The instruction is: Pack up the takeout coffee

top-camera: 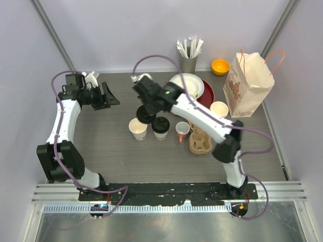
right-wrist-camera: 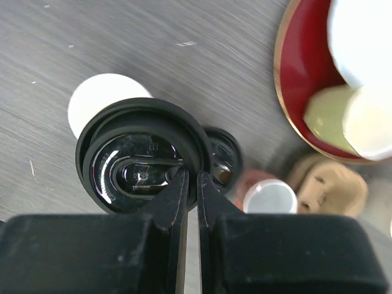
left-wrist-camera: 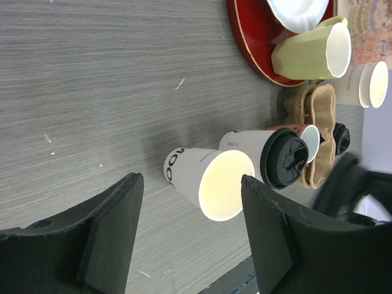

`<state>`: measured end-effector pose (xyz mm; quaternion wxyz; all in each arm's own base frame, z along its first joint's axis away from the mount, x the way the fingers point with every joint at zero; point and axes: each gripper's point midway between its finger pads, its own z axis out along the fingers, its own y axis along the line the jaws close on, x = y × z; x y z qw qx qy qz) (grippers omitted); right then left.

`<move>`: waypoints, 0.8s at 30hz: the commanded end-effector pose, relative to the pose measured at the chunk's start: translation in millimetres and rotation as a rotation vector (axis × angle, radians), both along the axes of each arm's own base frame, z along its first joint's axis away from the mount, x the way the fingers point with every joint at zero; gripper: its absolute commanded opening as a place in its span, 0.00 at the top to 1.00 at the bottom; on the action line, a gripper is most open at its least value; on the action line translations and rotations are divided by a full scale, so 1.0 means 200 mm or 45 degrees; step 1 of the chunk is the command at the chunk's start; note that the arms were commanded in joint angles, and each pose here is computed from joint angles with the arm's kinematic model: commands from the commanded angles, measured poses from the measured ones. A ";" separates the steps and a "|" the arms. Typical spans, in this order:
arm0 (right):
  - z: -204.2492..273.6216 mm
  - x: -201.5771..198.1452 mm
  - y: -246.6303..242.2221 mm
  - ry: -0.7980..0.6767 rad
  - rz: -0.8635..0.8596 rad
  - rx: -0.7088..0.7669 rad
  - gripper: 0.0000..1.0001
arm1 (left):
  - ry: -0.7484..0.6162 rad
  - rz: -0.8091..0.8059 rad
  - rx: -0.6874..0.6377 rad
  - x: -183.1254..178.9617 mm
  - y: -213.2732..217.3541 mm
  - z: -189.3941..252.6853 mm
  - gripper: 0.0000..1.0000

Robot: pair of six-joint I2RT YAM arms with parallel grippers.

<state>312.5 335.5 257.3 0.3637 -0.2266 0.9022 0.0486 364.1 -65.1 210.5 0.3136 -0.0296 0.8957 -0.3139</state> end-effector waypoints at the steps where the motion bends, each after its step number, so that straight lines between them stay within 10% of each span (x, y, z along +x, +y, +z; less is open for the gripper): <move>1: 0.00 -0.04 0.21 -0.017 0.281 -0.140 0.99 | -0.034 -0.006 0.051 -0.02 0.04 0.05 0.31; 24: -0.34 0.06 0.42 0.095 0.394 -0.156 0.99 | -0.006 0.008 0.086 -0.07 0.06 -0.03 0.31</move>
